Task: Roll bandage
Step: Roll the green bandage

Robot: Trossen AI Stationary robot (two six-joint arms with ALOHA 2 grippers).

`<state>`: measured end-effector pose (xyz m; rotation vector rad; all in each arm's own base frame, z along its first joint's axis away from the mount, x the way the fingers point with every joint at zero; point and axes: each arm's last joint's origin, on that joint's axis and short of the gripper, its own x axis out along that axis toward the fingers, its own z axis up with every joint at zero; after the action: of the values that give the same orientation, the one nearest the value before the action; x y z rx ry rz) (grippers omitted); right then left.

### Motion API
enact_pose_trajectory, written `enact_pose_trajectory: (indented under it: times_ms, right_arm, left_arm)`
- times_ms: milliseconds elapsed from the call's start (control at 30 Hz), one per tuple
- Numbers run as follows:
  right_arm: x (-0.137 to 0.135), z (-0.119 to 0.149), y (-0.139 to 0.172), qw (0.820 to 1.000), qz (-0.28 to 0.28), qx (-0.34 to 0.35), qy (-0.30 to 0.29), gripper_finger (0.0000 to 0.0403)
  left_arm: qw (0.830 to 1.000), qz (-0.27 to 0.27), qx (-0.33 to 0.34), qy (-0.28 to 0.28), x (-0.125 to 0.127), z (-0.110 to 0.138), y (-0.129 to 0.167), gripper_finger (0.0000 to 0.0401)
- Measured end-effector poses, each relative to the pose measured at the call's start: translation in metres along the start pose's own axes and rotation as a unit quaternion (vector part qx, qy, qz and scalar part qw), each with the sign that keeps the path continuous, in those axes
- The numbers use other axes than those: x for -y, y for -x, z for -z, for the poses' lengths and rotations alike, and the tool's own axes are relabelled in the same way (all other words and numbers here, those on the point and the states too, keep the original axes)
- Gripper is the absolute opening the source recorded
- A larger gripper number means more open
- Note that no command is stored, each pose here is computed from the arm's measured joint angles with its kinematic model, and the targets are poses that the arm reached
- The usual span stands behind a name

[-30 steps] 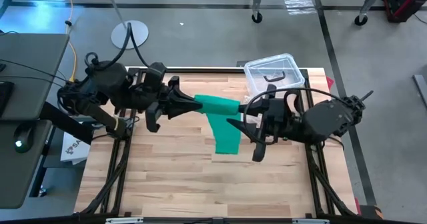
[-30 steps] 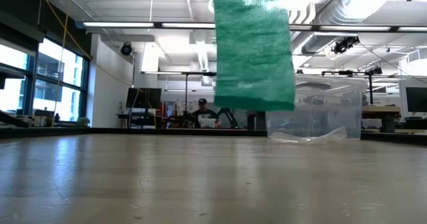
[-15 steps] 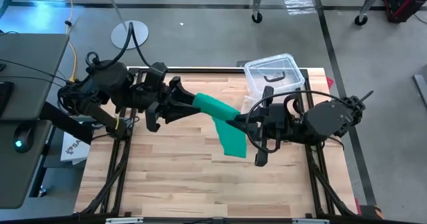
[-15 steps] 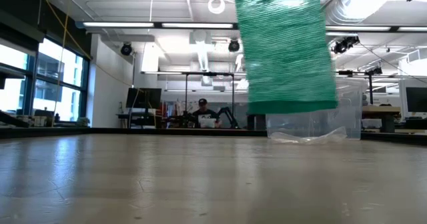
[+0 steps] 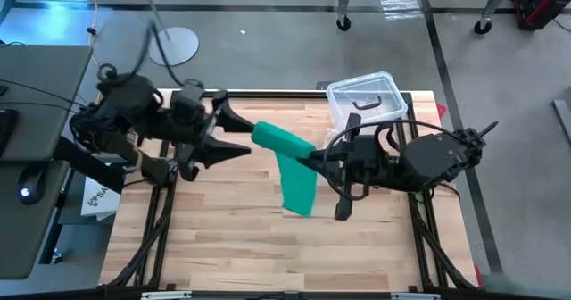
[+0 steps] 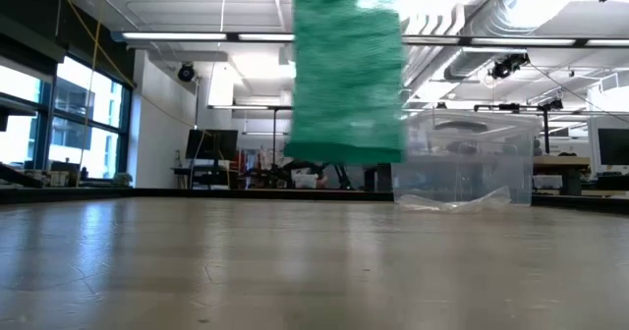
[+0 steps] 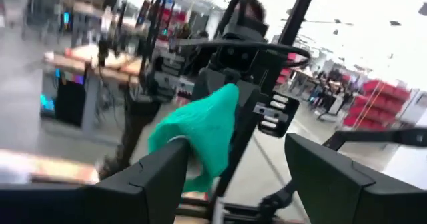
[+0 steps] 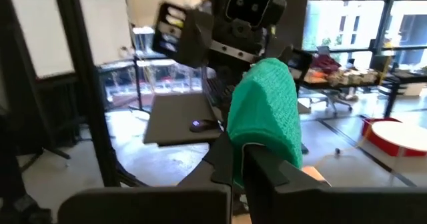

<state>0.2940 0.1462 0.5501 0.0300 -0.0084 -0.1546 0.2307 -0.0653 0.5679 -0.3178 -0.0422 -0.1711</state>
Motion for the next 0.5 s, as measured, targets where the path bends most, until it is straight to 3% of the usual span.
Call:
enact_pose_trajectory:
  times_ms: [200, 367, 500]
  right_arm:
    - [-0.001, -0.005, 0.001, 0.999, -0.028, 0.02, -0.016, 0.0004]
    - [-0.003, -0.013, 0.004, 0.993, -0.084, 0.048, -0.066, 0.0004]
    - [-0.001, -0.022, 0.009, 0.982, -0.141, 0.067, -0.105, 0.0004]
  left_arm:
    - [0.991, 0.01, 0.001, -0.136, 0.005, -0.001, 0.005, 0.0243]
    - [0.961, 0.01, -0.005, -0.275, 0.01, 0.004, 0.003, 0.0243]
    - [0.951, 0.009, 0.001, -0.308, 0.014, 0.012, -0.018, 0.0243]
